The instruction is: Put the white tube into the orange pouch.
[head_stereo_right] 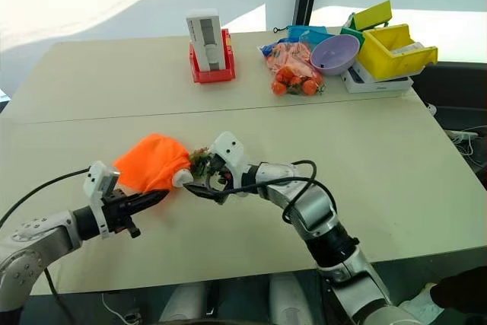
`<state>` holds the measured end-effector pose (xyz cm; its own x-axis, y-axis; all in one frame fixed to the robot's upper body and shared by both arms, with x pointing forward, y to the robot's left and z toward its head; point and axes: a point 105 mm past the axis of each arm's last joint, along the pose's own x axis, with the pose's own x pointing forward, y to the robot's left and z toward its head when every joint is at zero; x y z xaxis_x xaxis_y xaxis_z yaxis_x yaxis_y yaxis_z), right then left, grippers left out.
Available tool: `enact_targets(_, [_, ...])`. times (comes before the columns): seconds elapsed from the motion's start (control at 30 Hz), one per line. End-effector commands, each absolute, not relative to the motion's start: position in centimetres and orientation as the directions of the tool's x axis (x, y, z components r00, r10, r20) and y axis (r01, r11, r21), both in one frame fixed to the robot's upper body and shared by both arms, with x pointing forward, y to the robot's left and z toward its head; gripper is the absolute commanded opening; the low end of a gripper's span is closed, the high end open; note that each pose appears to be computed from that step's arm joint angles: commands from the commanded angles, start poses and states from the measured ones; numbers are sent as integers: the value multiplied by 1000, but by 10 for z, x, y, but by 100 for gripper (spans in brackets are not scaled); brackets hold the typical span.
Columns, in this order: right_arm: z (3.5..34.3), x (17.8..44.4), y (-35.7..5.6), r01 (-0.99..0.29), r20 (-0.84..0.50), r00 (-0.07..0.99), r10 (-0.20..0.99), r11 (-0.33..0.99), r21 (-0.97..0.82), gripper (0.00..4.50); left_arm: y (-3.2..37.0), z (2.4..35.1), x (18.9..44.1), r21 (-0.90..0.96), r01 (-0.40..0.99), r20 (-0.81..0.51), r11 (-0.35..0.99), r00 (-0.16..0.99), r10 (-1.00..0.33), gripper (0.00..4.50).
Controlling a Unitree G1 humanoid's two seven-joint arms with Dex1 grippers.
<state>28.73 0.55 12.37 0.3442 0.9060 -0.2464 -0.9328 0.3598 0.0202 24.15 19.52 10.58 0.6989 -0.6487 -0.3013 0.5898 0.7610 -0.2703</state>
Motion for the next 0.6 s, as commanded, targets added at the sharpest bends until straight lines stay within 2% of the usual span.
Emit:
enact_targets(0.03, [133,287,-6,-931,-217,352,910,365,20,444,201,117,246,-282,579,-229,765,733,-640,0])
enact_targets(0.1, [127,289,-10,-926,-237,361,902,376,21,444,202,119,248,-308,570,-206,762,742,-638,0])
enact_targets(0.2, [123,285,-8,-935,-261,331,907,353,40,356,202,117,249,-325,562,-203,760,744,-637,0])
enact_targets(0.4, [118,281,30,-956,-311,264,913,290,40,50,196,117,252,-334,580,-199,743,727,-657,0])
enact_targets(0.47, [116,281,42,-962,-329,239,914,268,44,50,194,119,254,-331,588,-191,738,724,-662,0])
enact_targets(0.6, [116,296,61,-949,-317,299,900,315,-1,50,189,125,253,-331,606,-170,724,716,-677,0])
